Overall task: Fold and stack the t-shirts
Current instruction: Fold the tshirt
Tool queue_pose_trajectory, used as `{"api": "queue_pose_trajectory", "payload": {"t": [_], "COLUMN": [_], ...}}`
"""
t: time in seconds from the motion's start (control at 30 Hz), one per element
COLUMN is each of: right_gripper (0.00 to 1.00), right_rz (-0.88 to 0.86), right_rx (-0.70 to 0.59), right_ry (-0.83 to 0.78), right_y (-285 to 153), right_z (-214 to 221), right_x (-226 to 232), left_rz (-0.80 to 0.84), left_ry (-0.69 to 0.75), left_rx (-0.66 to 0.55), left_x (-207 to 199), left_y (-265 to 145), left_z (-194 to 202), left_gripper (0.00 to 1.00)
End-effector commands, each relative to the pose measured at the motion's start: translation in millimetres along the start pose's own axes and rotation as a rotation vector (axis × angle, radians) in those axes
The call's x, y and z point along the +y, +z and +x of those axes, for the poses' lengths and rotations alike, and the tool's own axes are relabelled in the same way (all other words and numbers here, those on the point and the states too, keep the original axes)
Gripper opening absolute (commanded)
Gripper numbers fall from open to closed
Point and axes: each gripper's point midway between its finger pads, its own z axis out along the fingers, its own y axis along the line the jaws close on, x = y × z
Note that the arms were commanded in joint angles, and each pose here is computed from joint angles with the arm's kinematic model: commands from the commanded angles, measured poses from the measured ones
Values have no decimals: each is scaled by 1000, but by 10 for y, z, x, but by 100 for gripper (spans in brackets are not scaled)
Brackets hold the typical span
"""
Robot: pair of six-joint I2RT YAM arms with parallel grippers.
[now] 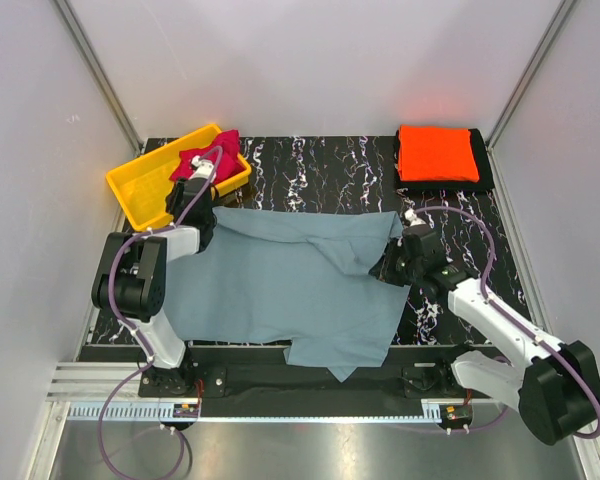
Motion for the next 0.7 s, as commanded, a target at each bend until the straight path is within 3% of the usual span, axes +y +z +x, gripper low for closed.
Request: {"api": "queue_pose_trajectory", "payload": {"t": [0.0,0.03,0.07,0.17,0.23,0.3,0.4,0.5,0.67], "right_gripper": [27,31,43,54,54,54,54,52,49], "right_rz": [-66,-56,-44,4,103,217,419,483,576], "right_rx": [55,61,43,14,7,41,108,144,66], "right_ry": [18,33,69,160,214,276,397,483,548], "right_y": [-44,-69,-104,-122,-99,-5,8,25,-41], "right_z": [114,120,82,-2,-12,55,204,331,262], "right_x": [129,123,127,108,-36,-222,-547,-706,-975], "left_rz": [-60,-58,-71,-88,-38,40,212,399,603], "left_ry": [-124,-113,-134,-159,-163,-274,-408,-515,-593], "left_rx": [-51,-17,-15,2,7,-7,-24,-80,-153], "left_x": [129,134,174,274,293,269,171,37,-28], "left_y": [64,59,61,-10,-109,-202,-525,-934,-1573], "left_z": [-277,-229,-298,-384,-468,-698,-975,-1252,-1535], "left_gripper": [35,39,42,59,72,80,87,89,91]}}
